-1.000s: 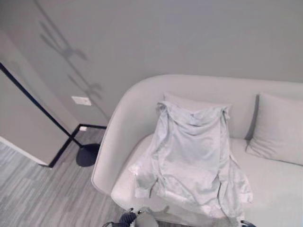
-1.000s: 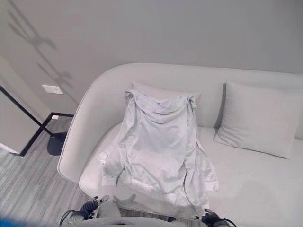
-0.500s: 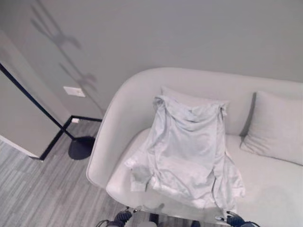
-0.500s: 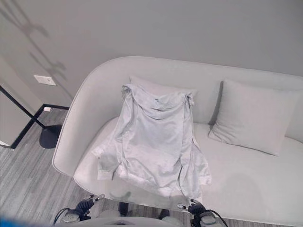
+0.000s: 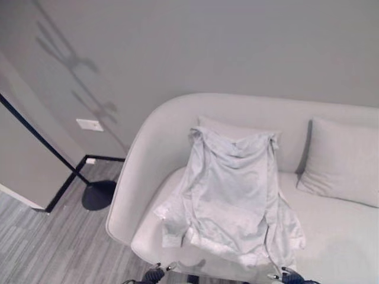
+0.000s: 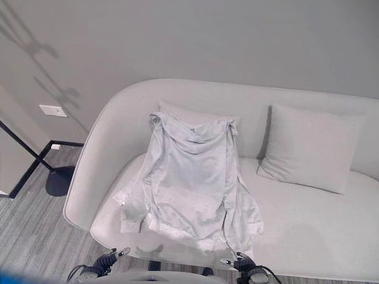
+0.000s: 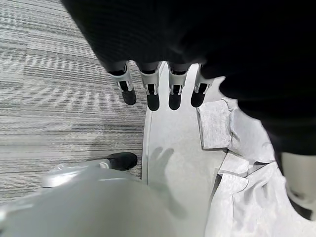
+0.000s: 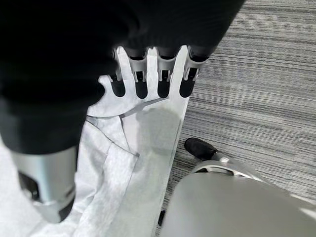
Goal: Hang the clothes on the sofa on the clothes rack.
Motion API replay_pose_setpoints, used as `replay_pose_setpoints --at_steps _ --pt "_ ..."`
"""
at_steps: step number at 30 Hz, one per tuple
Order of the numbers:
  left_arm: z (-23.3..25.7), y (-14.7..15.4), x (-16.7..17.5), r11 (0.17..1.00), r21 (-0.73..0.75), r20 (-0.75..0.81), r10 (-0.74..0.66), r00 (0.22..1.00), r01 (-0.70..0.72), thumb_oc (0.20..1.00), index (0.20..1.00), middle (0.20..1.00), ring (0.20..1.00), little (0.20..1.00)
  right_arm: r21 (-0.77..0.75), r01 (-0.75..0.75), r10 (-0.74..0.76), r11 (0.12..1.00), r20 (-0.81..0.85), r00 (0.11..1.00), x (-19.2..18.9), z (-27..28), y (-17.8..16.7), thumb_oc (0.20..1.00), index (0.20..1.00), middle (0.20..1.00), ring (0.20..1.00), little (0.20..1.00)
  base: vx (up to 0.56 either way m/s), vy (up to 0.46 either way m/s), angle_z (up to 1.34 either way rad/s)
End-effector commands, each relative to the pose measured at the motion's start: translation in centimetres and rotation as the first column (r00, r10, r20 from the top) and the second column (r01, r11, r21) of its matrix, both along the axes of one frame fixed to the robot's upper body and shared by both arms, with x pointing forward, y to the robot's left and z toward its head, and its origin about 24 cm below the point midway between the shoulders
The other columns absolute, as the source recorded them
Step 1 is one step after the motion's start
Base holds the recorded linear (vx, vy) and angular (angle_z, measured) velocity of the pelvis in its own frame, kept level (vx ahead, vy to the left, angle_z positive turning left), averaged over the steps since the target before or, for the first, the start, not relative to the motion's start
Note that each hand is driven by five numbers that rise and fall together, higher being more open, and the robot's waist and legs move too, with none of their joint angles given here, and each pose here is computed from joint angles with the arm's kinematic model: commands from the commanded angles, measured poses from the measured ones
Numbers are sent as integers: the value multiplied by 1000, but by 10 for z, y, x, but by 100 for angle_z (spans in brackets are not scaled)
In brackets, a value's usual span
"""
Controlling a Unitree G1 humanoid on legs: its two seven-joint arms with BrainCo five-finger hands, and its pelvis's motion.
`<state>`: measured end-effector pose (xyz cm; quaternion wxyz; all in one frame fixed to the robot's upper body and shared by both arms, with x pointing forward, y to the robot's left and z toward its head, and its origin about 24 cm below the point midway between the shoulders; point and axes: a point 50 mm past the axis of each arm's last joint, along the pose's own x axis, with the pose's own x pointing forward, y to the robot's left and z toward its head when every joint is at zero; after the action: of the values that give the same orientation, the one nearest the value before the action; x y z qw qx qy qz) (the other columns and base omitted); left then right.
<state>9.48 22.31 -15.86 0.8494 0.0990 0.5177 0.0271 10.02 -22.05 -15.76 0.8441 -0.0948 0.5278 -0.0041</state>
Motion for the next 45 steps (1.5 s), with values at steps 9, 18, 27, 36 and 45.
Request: replay_pose_setpoints --at_steps 9,18,27,36,45 --pt "98 -1 143 969 136 565 -247 787 206 1000 1000 1000 1000 1000 -119 -124 171 985 591 789 142 105 -16 1000 1000 1000 1000 1000 -59 25 -12" --pt "160 -17 200 958 192 742 -282 608 211 1000 1000 1000 1000 1000 -190 -131 230 973 732 642 187 157 -11 1000 1000 1000 1000 1000 3 -7 -7" --pt "263 -61 283 929 337 860 -371 350 157 1000 1000 1000 1000 1000 -271 -40 264 962 875 406 271 260 10 1000 1000 1000 1000 1000 -146 -37 -10" --pt "385 -47 321 868 490 865 -473 165 -83 1000 1000 1000 1000 1000 -266 189 238 945 958 157 300 386 -24 1000 1000 1000 1000 1000 -102 -23 -3" --pt "439 -19 315 832 499 864 -498 73 -240 1000 1000 1000 1000 1000 -251 270 257 930 966 12 291 436 -37 1000 1000 1000 1000 1000 -39 -11 -3"
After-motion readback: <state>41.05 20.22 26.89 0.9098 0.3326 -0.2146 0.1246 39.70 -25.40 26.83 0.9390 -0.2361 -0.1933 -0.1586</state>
